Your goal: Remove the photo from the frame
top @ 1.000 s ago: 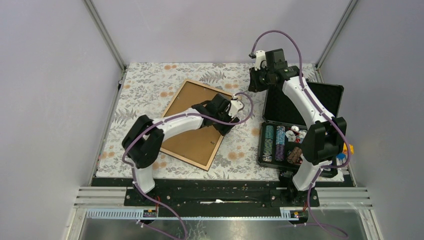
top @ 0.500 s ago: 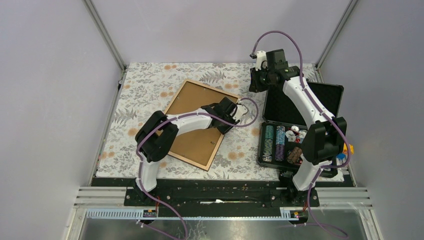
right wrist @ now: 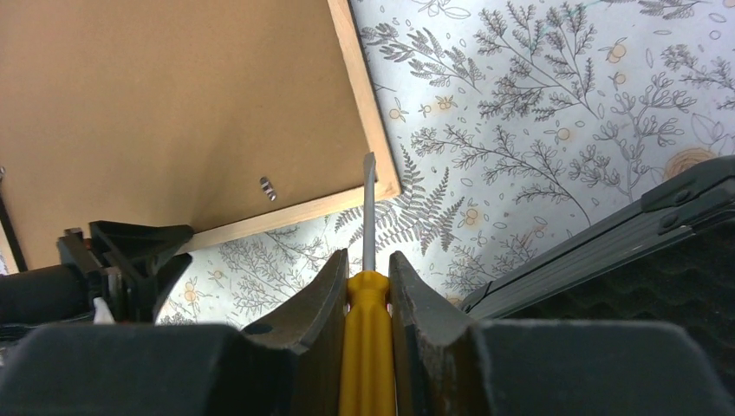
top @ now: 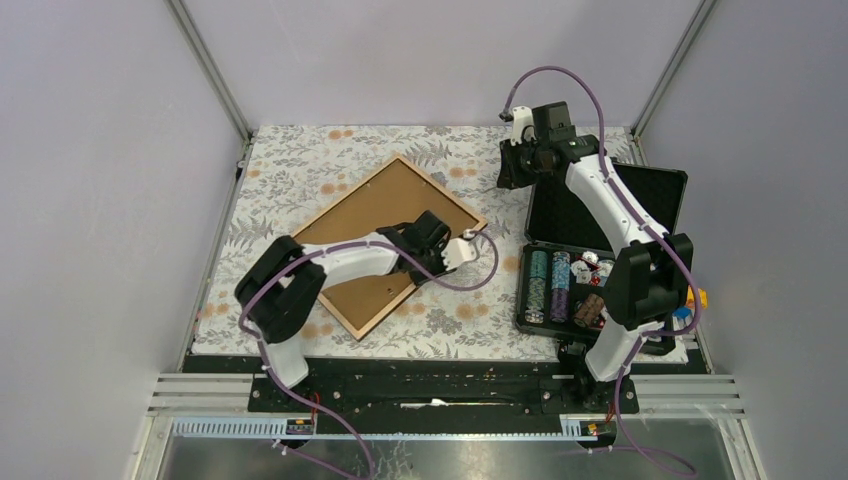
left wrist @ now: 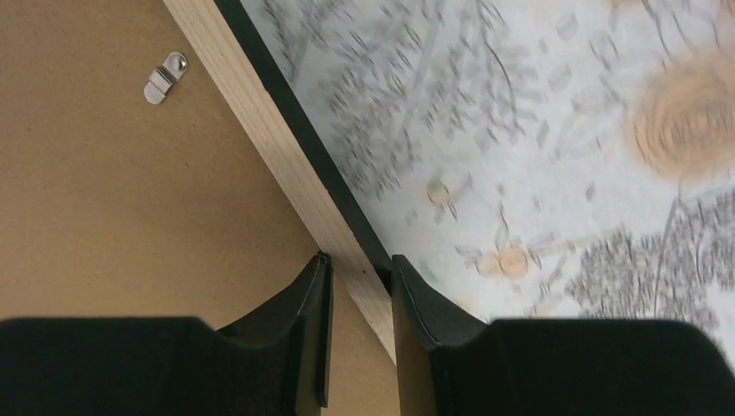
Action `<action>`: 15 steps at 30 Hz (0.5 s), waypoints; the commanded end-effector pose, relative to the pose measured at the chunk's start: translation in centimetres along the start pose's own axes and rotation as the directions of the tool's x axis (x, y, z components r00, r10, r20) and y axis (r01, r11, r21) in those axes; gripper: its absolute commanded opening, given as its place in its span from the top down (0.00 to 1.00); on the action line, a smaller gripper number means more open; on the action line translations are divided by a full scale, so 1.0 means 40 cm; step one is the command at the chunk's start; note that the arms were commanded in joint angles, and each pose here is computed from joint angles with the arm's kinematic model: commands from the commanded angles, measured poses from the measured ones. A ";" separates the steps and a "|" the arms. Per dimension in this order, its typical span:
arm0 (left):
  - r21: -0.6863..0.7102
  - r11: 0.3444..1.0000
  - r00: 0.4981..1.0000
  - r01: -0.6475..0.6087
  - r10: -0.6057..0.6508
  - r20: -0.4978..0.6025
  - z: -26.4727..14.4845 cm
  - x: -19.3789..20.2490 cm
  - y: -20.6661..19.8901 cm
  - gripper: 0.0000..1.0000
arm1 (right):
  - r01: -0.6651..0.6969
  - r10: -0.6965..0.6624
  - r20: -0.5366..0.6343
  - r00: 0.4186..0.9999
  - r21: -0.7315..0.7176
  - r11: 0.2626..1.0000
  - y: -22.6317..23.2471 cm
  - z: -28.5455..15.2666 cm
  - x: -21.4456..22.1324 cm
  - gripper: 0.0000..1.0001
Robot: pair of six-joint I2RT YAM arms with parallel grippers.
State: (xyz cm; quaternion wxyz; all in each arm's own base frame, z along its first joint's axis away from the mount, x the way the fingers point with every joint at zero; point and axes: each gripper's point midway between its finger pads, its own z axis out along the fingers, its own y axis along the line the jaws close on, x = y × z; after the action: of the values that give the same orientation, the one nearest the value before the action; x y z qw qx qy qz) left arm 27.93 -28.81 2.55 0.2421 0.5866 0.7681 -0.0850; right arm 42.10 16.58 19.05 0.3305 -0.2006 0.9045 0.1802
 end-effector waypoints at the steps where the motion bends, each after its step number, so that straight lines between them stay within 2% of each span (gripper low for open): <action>1: 0.229 0.960 0.975 -0.161 0.191 -0.117 -0.050 0.162 -0.127 1.00 | 0.020 -0.017 0.066 0.998 -0.042 0.999 0.031 -0.051 -0.031 1.00; 6: 0.284 0.918 0.945 -0.277 0.314 -0.092 -0.114 0.217 -0.174 1.00 | 0.045 -0.041 0.070 0.997 -0.064 0.997 0.040 -0.051 -0.015 1.00; 10: 0.375 0.876 0.930 -0.303 0.357 -0.082 -0.147 0.250 -0.221 0.99 | 0.053 -0.049 0.054 0.997 -0.081 0.995 0.046 -0.046 0.008 1.00; 15: 0.413 0.793 0.878 -0.447 0.477 0.034 -0.171 0.278 -0.275 0.98 | 0.075 -0.070 0.043 0.997 -0.110 0.991 0.064 -0.048 0.030 1.00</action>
State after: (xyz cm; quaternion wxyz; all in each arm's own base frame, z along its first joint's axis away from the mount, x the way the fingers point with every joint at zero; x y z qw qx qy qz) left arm 18.68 -22.05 2.48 0.1585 0.7366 0.6478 -0.1123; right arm 39.53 17.00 17.67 0.3074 -0.2210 0.9020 0.2074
